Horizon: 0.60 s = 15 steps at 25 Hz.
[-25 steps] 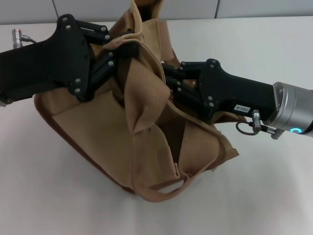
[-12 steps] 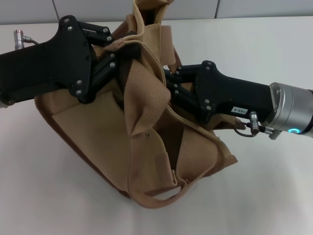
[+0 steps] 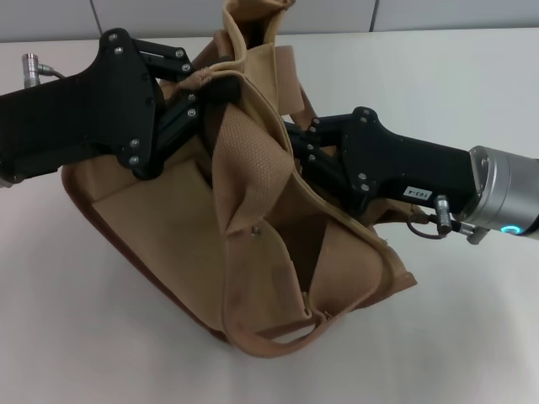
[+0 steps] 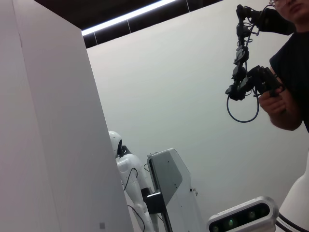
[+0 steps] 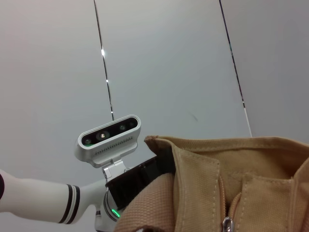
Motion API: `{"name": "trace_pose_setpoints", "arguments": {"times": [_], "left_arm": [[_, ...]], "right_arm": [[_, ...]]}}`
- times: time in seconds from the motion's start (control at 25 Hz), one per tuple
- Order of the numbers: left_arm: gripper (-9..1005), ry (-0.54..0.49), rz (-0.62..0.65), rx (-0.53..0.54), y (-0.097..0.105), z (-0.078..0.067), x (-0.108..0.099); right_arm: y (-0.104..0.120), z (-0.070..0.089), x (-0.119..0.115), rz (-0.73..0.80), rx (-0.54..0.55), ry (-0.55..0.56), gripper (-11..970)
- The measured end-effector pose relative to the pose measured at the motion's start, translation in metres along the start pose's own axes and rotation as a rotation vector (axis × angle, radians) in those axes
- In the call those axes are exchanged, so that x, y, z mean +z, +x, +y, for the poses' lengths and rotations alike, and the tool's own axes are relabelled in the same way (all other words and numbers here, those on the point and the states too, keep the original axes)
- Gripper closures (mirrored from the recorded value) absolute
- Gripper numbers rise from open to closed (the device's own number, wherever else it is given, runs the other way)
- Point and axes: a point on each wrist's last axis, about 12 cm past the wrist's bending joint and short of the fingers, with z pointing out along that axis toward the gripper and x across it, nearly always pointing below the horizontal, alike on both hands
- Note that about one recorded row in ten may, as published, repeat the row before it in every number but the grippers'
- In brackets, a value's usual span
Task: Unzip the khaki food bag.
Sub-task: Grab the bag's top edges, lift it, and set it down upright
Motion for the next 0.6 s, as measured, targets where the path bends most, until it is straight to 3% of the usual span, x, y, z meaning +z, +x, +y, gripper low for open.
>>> {"name": "trace_pose_setpoints", "arguments": {"times": [0.6], "left_arm": [[951, -0.028, -0.023, -0.003, 0.001, -0.004, -0.004]], "right_arm": [[0.001, 0.005, -0.012, -0.050, -0.022, 0.040, 948]]}}
